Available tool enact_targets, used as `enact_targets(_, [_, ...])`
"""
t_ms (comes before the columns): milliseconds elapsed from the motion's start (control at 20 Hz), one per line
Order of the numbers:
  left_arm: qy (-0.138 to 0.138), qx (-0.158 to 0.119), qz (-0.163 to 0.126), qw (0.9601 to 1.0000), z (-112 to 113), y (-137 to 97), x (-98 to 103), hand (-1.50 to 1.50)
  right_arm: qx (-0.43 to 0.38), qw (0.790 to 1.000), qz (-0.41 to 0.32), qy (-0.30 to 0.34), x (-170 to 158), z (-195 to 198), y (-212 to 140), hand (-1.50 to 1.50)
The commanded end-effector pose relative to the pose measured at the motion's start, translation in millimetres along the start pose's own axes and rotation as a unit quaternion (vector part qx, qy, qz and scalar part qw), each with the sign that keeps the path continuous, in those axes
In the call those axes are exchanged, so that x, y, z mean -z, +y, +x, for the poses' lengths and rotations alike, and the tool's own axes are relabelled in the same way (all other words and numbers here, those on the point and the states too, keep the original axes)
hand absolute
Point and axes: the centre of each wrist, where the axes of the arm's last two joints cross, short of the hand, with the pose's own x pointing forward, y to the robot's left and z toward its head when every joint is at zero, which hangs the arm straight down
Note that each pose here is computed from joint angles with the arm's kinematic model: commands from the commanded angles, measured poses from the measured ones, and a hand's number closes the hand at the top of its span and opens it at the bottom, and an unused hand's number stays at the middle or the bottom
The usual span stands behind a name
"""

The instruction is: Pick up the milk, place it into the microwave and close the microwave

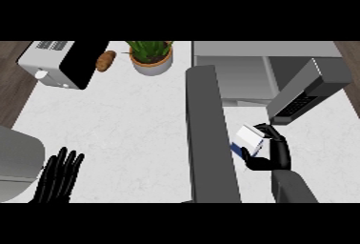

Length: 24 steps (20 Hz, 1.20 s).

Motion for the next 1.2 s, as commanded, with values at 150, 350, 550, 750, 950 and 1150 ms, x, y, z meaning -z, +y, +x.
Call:
enact_targets(150, [0.007, -0.008, 0.008, 0.9999, -2, 10, -11, -1.5, 0.022, 0.998, 0.007, -0.051, 10, 21, 38, 1.5])
enact_targets(350, [0.013, 0.0, 0.01, 0.9999, -6, -3, 1, -1.5, 0.0, 0.998, -0.014, -0.06, 17, 33, 41, 1.5])
enact_targets(550, [0.008, -0.006, 0.006, 0.9999, -7, 23, 5, -1.5, -0.033, 0.997, -0.029, -0.056, 43, 48, 46, 1.5])
enact_targets(750, [0.011, -0.004, 0.019, 0.9997, -3, 21, -1, -1.5, -0.04, 0.997, -0.044, -0.043, 64, 60, 47, 1.5])
enact_targets(950, [0.01, -0.008, 0.012, 0.9998, -3, 15, 6, -1.5, -0.066, 0.997, -0.043, -0.027, 87, 72, 45, 1.5])
enact_targets(1150, [0.017, -0.005, 0.012, 0.9998, -12, 20, 16, -1.5, -0.108, 0.994, -0.029, -0.014, 116, 73, 43, 1.5])
